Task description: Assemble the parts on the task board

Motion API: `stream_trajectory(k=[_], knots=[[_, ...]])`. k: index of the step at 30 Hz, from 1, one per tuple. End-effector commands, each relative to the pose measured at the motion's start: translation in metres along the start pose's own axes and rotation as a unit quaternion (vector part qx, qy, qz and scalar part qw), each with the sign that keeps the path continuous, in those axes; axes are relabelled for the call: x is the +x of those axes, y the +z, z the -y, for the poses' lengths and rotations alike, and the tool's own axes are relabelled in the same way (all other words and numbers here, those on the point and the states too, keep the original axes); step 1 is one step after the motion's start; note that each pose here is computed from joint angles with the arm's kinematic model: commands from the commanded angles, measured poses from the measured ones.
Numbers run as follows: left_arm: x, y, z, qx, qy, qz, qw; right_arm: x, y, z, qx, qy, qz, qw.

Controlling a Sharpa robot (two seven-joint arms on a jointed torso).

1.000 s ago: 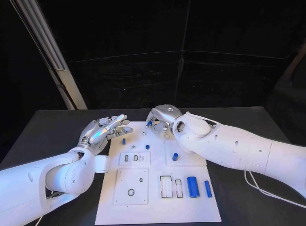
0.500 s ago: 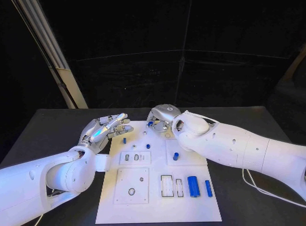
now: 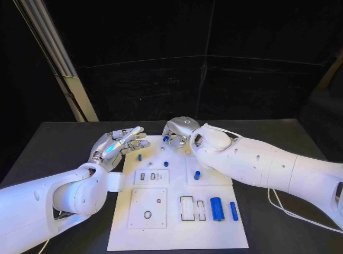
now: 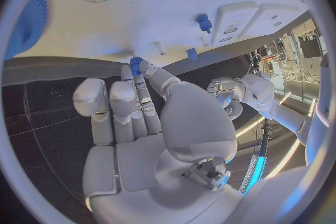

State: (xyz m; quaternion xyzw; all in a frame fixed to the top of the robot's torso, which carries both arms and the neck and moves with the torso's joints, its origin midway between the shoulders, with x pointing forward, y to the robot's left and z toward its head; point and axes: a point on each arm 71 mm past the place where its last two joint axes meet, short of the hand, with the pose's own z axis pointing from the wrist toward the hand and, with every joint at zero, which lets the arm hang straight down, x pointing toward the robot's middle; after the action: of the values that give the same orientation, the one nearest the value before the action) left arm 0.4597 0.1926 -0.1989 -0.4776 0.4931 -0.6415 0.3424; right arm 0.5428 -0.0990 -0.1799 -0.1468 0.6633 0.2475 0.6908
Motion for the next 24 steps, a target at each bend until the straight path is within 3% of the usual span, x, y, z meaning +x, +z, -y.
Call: stream_trajectory(k=[1, 9, 24], knots=[[0.0017, 0.0011, 0.0009, -0.001, -0.004, -0.006, 1.000, -0.0003, 0.0013, -0.0023, -0.009, -0.001, -0.006, 1.000], [0.0017, 0.0018, 0.0014, -0.001, -0.003, -0.006, 1.000, 0.0012, 0.0027, -0.0027, -0.006, -0.002, -0.013, 1.000], [0.0001, 0.0026, 0.0027, 0.000, -0.001, -0.004, 1.000, -0.0031, 0.0013, 0.0005, -0.001, 0.001, 0.014, 1.000]])
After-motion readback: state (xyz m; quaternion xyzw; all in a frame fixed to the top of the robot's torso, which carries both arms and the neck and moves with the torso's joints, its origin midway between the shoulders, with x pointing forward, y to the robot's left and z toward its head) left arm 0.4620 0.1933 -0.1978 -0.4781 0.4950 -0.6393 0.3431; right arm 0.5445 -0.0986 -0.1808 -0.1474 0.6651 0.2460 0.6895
